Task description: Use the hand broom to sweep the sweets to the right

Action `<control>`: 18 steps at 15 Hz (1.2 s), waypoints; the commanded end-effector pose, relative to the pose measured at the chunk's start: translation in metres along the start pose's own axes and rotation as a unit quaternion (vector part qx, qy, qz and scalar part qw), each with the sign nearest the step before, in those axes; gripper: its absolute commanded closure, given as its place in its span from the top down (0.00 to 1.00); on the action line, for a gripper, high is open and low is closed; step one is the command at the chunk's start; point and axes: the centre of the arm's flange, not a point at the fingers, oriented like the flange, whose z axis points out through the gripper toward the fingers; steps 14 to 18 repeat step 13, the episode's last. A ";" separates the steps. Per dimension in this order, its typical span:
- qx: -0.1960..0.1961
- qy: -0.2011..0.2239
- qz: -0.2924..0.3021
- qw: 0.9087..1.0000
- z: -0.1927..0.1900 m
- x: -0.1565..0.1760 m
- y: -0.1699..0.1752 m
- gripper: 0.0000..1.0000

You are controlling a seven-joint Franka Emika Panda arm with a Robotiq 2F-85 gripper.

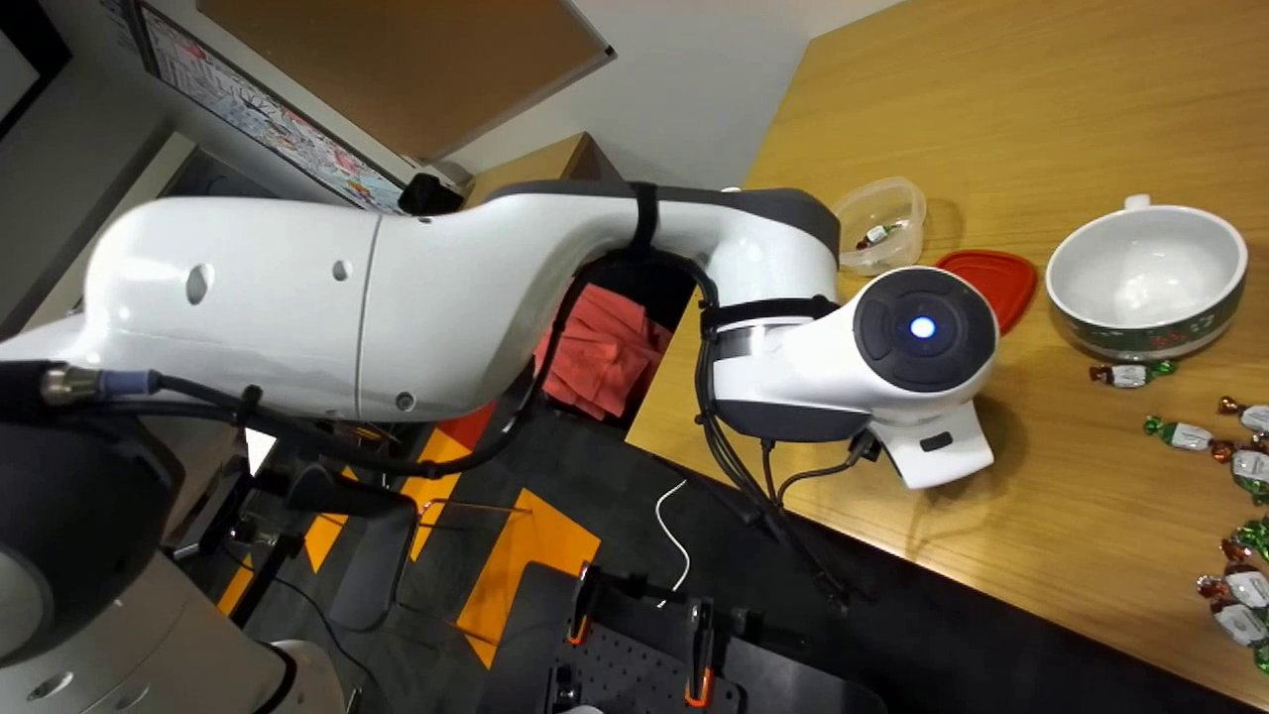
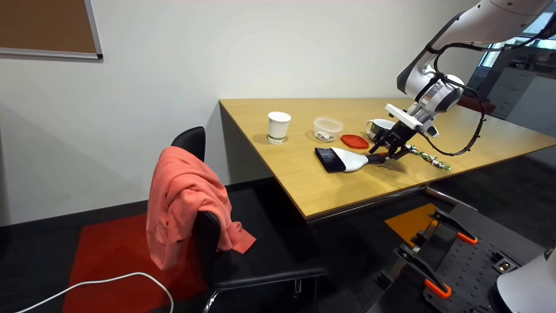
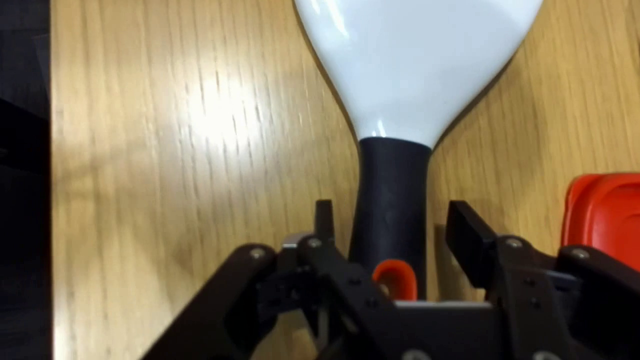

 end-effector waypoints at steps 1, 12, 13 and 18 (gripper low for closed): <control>0.004 0.049 0.003 0.999 -0.035 -0.044 0.012 0.94; -0.096 0.284 0.008 0.954 -0.060 -0.094 0.017 1.00; -0.097 0.293 0.012 0.951 -0.060 -0.095 0.017 1.00; -0.097 0.293 0.012 0.951 -0.060 -0.095 0.017 1.00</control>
